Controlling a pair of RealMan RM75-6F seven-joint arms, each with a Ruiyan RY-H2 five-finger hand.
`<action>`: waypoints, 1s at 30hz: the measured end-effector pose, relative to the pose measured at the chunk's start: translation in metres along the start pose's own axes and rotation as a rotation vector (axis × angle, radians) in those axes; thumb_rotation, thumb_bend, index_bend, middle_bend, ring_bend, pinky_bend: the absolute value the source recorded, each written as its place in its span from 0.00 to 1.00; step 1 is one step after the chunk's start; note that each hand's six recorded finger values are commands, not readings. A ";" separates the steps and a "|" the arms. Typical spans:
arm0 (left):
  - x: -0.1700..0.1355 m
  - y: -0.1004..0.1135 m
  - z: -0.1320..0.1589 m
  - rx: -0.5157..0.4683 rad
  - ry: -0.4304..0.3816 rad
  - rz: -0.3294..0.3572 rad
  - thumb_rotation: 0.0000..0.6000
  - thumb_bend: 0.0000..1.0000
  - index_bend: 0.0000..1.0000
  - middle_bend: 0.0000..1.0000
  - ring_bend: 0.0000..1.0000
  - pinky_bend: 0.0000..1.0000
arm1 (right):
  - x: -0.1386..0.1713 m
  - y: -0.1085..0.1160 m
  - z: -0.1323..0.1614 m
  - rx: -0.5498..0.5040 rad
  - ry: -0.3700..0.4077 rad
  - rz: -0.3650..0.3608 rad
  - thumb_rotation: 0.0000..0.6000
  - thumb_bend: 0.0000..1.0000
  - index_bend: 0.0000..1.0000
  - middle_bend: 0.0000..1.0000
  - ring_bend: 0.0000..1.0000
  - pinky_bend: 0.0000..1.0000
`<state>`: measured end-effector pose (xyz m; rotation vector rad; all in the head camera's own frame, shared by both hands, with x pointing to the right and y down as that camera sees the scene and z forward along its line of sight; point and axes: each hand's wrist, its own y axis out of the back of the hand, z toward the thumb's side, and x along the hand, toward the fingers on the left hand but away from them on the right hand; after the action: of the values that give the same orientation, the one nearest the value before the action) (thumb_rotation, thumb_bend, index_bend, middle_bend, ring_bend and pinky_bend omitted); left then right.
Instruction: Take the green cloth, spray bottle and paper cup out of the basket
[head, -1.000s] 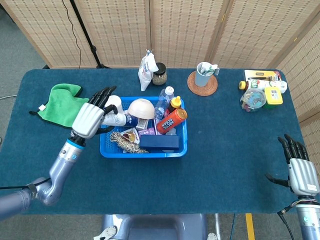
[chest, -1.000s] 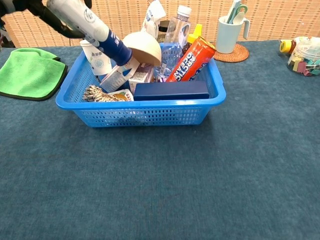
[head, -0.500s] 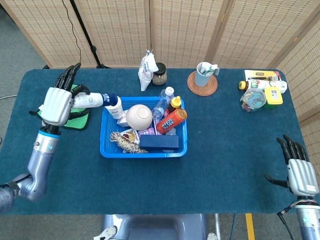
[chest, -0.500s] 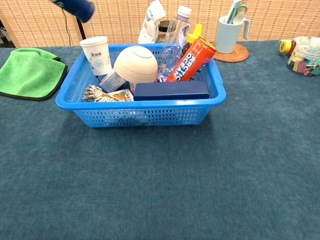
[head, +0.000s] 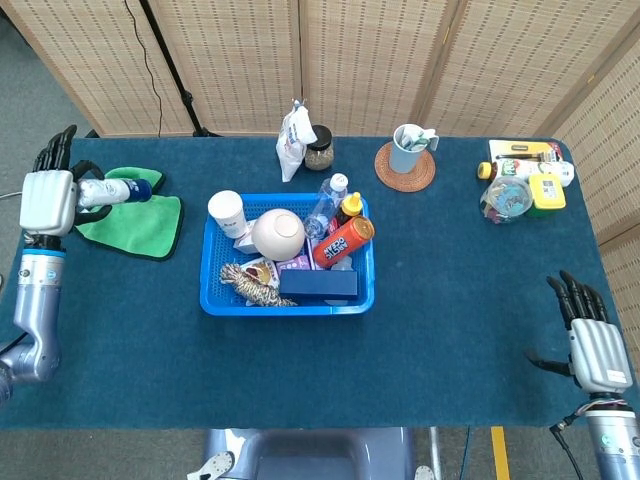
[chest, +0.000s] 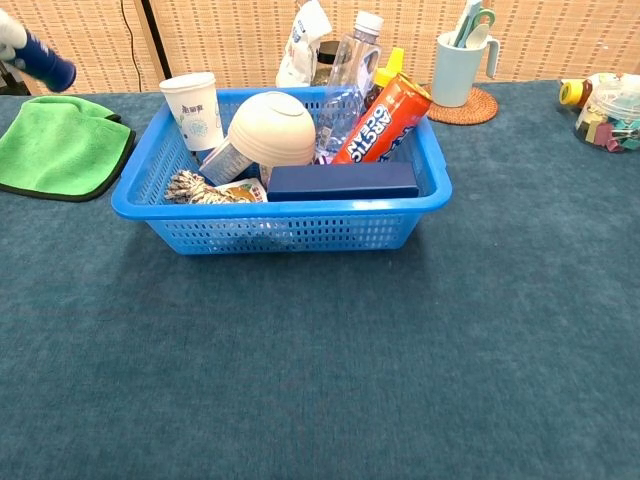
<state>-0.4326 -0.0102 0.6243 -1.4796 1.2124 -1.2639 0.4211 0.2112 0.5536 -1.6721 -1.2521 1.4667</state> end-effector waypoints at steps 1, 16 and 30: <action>0.000 -0.006 -0.002 -0.008 0.006 -0.015 1.00 0.05 0.01 0.00 0.00 0.01 | 0.000 -0.001 0.000 0.001 0.000 0.002 1.00 0.00 0.00 0.00 0.00 0.00; -0.013 -0.034 0.026 -0.091 -0.106 -0.175 1.00 0.00 0.00 0.00 0.00 0.00 | 0.000 0.001 -0.002 -0.007 -0.002 0.002 1.00 0.00 0.00 0.00 0.00 0.00; -0.009 -0.051 0.104 -0.197 -0.179 -0.230 1.00 0.00 0.15 0.00 0.00 0.00 | 0.000 -0.001 -0.001 -0.019 0.000 0.013 1.00 0.00 0.00 0.00 0.00 0.00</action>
<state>-0.3220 0.0088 0.6553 -1.8786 1.0955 -1.1547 0.4218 0.2117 0.5545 -1.6955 -1.2614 1.4672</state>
